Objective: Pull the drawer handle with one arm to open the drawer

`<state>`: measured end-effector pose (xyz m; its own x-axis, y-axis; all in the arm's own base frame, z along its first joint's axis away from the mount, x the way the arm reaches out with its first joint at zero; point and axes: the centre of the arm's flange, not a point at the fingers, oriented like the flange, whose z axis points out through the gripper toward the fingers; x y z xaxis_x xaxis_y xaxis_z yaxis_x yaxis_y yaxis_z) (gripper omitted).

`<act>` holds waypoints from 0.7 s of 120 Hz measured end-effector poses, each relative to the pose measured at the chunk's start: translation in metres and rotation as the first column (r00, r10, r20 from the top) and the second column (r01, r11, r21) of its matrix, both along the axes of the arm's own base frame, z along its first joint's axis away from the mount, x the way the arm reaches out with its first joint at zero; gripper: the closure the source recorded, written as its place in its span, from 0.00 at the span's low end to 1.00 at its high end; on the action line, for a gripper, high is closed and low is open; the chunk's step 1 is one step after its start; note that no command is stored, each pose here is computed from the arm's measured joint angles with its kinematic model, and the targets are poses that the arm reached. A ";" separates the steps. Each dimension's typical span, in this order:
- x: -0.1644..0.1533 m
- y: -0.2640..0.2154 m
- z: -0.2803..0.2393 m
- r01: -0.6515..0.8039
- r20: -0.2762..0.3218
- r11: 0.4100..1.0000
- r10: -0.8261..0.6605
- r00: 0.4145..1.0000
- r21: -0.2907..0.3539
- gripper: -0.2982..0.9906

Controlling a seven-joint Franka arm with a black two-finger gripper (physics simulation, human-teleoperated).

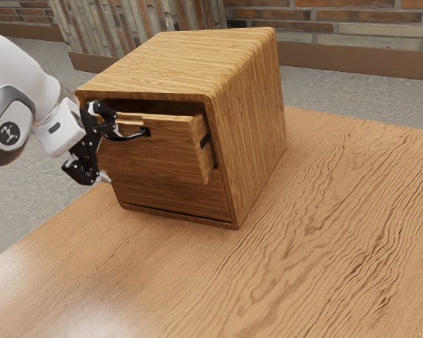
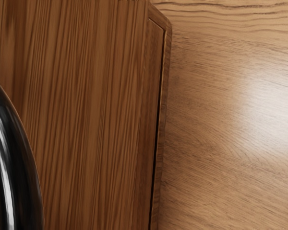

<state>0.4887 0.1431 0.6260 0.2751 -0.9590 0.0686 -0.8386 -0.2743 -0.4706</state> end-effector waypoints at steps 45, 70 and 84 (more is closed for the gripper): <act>-0.047 -0.002 -0.007 0.010 -0.018 1.000 -0.010 1.000 -0.023 0.20; -0.270 -0.063 0.108 -0.167 0.194 0.975 0.137 0.971 0.148 0.53; -0.276 -0.139 0.180 -0.150 0.234 0.961 0.095 0.968 0.233 0.38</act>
<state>0.2127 0.0038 0.8065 0.3965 -0.9132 -0.0945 -0.6746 -0.2200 -0.7046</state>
